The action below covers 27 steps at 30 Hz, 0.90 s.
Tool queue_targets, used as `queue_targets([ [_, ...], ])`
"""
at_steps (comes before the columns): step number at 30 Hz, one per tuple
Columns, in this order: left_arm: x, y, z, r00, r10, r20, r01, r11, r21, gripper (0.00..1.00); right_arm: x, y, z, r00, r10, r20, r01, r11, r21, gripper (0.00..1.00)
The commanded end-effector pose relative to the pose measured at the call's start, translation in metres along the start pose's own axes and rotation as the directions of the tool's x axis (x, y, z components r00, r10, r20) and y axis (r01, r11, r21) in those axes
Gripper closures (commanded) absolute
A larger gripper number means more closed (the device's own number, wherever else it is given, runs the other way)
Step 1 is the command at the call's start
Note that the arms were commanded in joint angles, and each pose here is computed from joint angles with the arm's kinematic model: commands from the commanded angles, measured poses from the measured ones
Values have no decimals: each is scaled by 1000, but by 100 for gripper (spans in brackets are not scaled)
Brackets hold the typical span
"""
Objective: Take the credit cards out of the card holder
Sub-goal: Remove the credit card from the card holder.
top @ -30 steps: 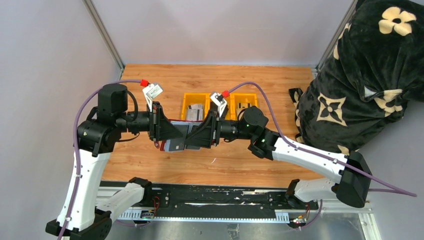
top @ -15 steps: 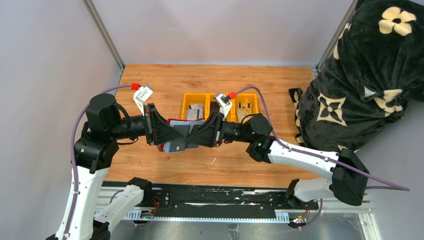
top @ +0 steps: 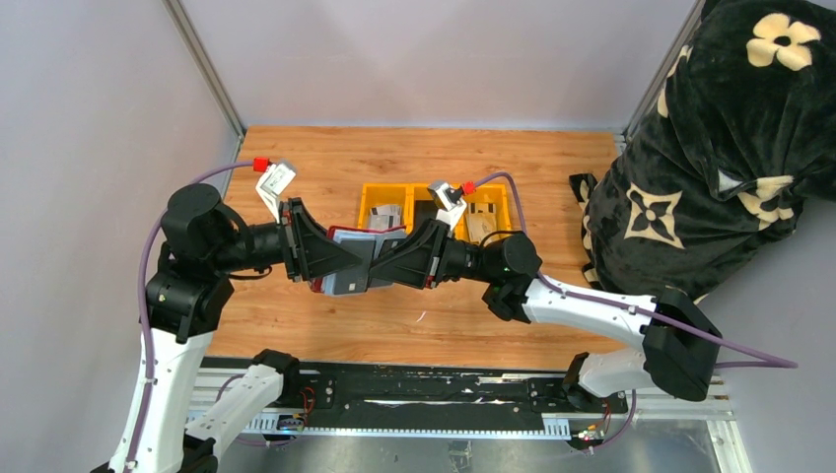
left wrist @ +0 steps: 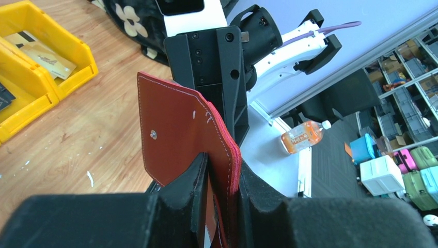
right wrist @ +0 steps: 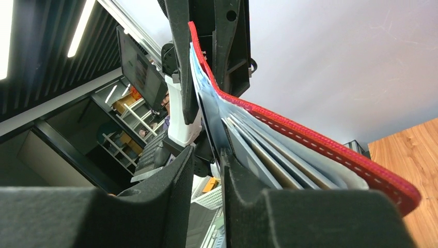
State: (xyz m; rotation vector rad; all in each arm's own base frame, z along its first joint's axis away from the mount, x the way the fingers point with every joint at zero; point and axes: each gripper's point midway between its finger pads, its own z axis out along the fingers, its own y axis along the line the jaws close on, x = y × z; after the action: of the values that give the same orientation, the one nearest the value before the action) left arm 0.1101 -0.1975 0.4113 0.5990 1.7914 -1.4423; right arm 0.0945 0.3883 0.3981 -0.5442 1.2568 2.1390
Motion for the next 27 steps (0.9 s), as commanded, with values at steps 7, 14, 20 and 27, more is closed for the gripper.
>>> queue_targets([
  [7, 2, -17, -2, 1000, -5, -14, 6, 997, 74, 95, -4, 8, 2, 999, -24, 44, 25, 1000, -15, 100],
  [14, 0, -23, -4, 1000, -6, -19, 8, 996, 90, 90, -5, 11, -16, 996, -57, 68, 56, 998, 8, 100],
  [20, -1, -26, -4, 1000, -12, -18, 14, 995, 98, 90, -1, 7, -18, 996, -73, 43, 72, 997, 42, 100],
  [27, -1, -30, -5, 1000, -11, -18, 13, 994, 109, 100, 4, 2, -24, 997, -74, 36, 72, 995, 66, 100],
])
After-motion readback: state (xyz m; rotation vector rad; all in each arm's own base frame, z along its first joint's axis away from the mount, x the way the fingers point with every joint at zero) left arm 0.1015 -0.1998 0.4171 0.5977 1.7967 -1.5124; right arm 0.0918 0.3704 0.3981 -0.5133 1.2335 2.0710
